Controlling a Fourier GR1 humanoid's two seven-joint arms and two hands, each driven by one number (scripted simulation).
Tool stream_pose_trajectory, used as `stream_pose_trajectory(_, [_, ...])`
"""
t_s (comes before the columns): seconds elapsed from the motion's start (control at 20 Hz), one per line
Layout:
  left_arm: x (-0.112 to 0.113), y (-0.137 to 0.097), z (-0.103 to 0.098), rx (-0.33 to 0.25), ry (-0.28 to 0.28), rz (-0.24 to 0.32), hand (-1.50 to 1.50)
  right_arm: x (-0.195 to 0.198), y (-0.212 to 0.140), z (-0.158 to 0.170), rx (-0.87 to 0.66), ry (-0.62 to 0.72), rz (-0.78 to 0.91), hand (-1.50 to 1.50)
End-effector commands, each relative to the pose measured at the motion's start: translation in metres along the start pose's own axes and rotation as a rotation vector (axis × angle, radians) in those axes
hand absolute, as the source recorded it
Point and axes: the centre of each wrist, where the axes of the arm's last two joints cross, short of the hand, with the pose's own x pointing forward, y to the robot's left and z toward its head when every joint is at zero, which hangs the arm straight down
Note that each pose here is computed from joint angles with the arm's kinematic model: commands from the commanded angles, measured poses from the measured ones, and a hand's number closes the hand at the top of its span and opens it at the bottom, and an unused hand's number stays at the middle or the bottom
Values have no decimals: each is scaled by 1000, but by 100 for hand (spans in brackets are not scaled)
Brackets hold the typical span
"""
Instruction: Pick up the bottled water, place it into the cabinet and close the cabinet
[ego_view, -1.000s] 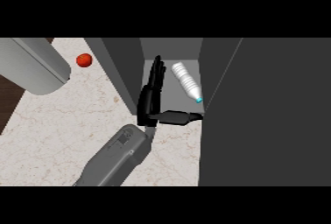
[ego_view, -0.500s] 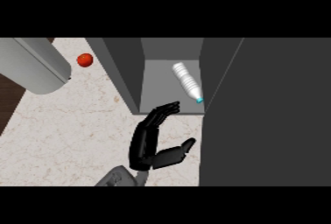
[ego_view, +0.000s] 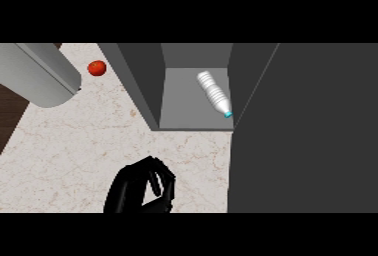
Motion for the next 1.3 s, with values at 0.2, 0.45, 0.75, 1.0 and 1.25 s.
stream_pose_trajectory(0.2, [35,53,16,10,0,-63,150,43,43,-20,319,52,107,150])
stream_pose_trajectory(0.45, [54,86,30,30,-24,-62,150,45,53,-23,352,-36,102,150])
stream_pose_trajectory(0.75, [83,115,33,46,-61,-39,-150,41,60,-30,415,-29,99,150])
stream_pose_trajectory(1.0, [107,135,33,80,-86,-83,-150,40,67,-37,513,-18,74,150])
stream_pose_trajectory(1.25, [112,147,49,82,-54,-78,-150,39,73,-49,580,-31,70,150])
